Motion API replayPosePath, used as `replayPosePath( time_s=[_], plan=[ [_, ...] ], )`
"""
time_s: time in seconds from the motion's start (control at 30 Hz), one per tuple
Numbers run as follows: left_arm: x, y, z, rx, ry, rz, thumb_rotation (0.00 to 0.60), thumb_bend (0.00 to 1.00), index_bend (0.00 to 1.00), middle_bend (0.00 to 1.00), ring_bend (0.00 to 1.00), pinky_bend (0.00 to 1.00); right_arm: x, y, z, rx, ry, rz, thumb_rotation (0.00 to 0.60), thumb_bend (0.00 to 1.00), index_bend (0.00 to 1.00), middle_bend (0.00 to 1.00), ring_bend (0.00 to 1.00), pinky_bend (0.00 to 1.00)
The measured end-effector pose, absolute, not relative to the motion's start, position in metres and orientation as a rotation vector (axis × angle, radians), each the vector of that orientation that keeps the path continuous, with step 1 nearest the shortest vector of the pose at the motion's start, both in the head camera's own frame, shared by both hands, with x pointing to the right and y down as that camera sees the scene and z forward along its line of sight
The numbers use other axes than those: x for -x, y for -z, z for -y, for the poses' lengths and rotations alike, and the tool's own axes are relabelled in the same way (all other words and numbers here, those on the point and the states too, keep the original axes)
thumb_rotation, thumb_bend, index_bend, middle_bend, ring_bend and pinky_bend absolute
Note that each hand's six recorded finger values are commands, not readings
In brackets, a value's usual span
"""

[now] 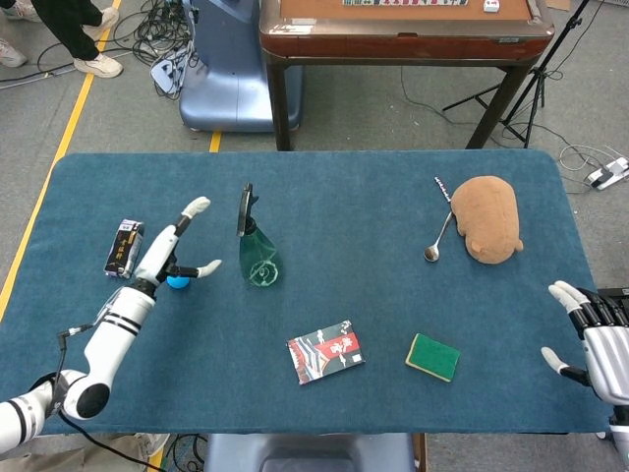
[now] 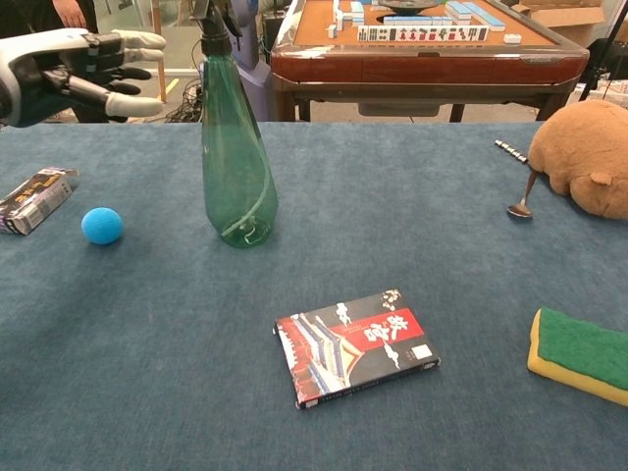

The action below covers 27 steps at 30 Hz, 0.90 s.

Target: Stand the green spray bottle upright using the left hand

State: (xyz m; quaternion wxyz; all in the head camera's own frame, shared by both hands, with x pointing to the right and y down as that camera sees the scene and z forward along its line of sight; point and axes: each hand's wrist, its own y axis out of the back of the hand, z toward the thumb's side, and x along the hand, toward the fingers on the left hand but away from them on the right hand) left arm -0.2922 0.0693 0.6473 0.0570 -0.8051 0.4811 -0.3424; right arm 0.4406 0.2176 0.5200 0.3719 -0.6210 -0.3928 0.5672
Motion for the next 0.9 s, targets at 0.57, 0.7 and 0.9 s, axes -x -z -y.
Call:
replayPosePath(
  time_s=[0.57,0.7,0.9],
  plan=[
    [0.401,-0.602,-0.115,1.810,1.291,-1.268,0.600,0.26,0.09,0.00,0.00,0.00,-0.444,-0.531,-0.211,1.620,-1.455,1.002,0.600,0.18,0.18,0.18,0.12,0.16],
    [0.419,-0.590,-0.139,1.670,1.361,-1.187,0.600,0.26,0.09,0.00,0.00,0.00,-0.443,-0.533,-0.211,1.632,-1.448,1.005,0.600,0.18,0.18,0.18,0.12,0.17],
    [0.437,-0.579,-0.187,1.564,1.460,-1.119,0.600,0.26,0.10,0.00,0.00,0.00,-0.442,-0.537,-0.212,1.654,-1.445,1.003,0.600,0.18,0.18,0.18,0.12,0.18]
  ],
)
